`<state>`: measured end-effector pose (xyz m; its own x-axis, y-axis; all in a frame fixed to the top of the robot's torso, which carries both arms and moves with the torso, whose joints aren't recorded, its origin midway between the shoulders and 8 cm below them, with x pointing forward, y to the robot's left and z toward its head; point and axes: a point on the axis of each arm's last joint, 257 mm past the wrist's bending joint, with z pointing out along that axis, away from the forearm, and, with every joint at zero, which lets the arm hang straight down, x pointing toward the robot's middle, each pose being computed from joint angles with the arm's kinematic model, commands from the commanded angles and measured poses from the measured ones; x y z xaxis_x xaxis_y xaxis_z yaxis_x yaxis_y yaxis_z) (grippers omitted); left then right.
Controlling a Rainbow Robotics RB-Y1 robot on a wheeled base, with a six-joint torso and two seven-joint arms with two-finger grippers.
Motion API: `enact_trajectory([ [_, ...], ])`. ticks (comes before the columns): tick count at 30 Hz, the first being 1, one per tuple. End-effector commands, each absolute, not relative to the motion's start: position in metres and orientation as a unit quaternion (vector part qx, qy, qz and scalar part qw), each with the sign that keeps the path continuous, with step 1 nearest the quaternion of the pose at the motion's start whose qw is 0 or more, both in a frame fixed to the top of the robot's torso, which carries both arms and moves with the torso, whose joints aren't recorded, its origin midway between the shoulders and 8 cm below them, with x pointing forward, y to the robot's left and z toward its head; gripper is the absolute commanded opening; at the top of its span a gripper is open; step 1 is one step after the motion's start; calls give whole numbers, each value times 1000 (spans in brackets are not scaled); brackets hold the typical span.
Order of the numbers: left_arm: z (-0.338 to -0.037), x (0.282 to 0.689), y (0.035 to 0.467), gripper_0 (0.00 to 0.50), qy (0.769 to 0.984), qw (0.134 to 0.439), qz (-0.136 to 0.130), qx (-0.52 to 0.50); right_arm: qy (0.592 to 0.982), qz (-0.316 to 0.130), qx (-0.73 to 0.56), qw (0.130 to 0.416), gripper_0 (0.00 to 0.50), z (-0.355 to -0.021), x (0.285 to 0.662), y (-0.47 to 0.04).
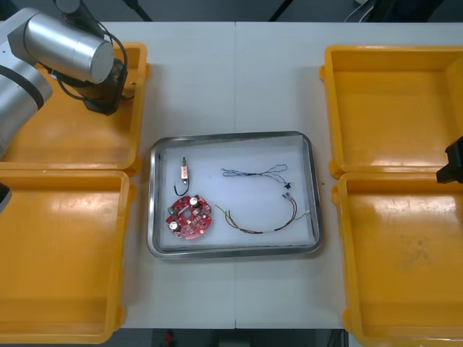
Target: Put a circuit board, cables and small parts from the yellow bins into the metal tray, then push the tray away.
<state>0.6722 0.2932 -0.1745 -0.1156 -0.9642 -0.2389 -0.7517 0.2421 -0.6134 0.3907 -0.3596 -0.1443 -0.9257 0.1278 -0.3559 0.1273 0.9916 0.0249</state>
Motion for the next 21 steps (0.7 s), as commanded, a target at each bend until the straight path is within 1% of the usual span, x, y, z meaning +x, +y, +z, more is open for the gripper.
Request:
enact_trajectory([
  [1, -156, 682, 282, 452, 754, 322, -167, -547, 978, -16, 44, 205, 500, -136, 393, -371],
  [3, -159, 681, 285, 347, 757, 323, -161, -544, 977, -17, 38, 208, 500, -138, 394, -370],
  [4, -160, 680, 285, 314, 759, 324, -158, -543, 977, -19, 32, 209, 500, -139, 395, -370],
  [5, -162, 679, 286, 259, 762, 325, -154, -539, 977, -21, 23, 211, 500, -140, 396, -369],
  [6, -164, 679, 287, 182, 764, 326, -149, -536, 977, -22, 17, 212, 500, -141, 397, -369],
  [7, -164, 679, 287, 139, 765, 326, -148, -535, 977, -23, 18, 213, 500, -141, 398, -370],
  [8, -166, 678, 286, 39, 768, 326, -146, -532, 976, -24, 19, 215, 500, -143, 398, -371],
  [9, -166, 678, 286, 0, 768, 324, -147, -533, 976, -22, 19, 216, 500, -145, 399, -370],
  [17, -165, 677, 290, 0, 772, 325, -144, -527, 975, -9, 17, 223, 500, -159, 400, -368],
  [19, -163, 675, 297, 0, 773, 324, -136, -528, 974, -10, 17, 224, 500, -161, 399, -368],
  [21, -156, 670, 304, 0, 784, 322, -121, -517, 974, -16, 17, 225, 500, -164, 396, -371],
])
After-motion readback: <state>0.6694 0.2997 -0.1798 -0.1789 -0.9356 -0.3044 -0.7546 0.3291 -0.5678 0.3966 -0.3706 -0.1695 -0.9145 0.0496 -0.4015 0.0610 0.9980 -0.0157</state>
